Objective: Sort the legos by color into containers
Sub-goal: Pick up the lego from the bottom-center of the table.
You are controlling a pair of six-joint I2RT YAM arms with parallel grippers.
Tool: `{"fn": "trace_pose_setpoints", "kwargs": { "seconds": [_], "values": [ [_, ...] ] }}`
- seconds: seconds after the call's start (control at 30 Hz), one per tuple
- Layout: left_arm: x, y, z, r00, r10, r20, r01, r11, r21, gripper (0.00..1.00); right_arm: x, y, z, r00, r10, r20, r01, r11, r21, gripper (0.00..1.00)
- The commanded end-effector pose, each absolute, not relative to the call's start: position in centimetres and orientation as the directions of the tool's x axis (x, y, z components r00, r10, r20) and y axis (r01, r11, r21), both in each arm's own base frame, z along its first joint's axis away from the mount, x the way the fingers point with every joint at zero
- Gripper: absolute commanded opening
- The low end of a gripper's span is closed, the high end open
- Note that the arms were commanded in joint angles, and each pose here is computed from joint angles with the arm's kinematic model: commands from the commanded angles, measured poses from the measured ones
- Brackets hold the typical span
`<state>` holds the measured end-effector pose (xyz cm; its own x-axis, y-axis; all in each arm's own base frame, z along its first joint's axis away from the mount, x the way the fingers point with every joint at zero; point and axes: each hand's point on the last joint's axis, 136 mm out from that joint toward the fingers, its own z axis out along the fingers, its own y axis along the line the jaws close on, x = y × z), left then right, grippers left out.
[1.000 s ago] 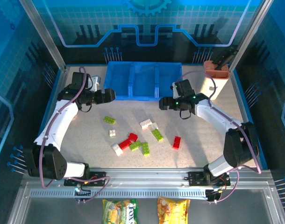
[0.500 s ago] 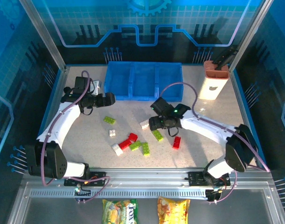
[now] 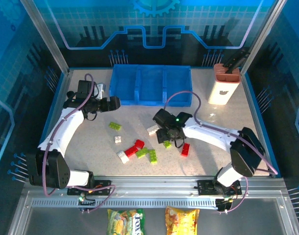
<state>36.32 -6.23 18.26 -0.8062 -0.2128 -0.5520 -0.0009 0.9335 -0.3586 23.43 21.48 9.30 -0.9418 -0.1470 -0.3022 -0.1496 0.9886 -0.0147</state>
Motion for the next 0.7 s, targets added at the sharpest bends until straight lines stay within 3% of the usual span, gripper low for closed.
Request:
{"fn": "trace_pose_setpoints", "kwargs": {
  "seconds": [0.0,0.27,0.67],
  "values": [
    [36.3,-5.9,18.5,-0.795,-0.2,-0.573,0.012,0.939,-0.344,0.97,21.8,17.3,9.7,-0.951,0.007,-0.31,0.028,0.998,-0.063,0.83],
    [36.3,-5.9,18.2,-0.802,-0.202,-0.563,0.008,0.938,-0.347,0.97,18.8,12.0,7.7,-0.924,0.22,-0.312,0.238,0.971,-0.022,0.76],
    [36.3,-6.0,17.9,-0.809,-0.204,-0.552,0.003,0.937,-0.35,0.97,18.8,13.8,4.9,-0.935,0.254,-0.247,0.247,0.967,0.061,0.67]
  ]
}}
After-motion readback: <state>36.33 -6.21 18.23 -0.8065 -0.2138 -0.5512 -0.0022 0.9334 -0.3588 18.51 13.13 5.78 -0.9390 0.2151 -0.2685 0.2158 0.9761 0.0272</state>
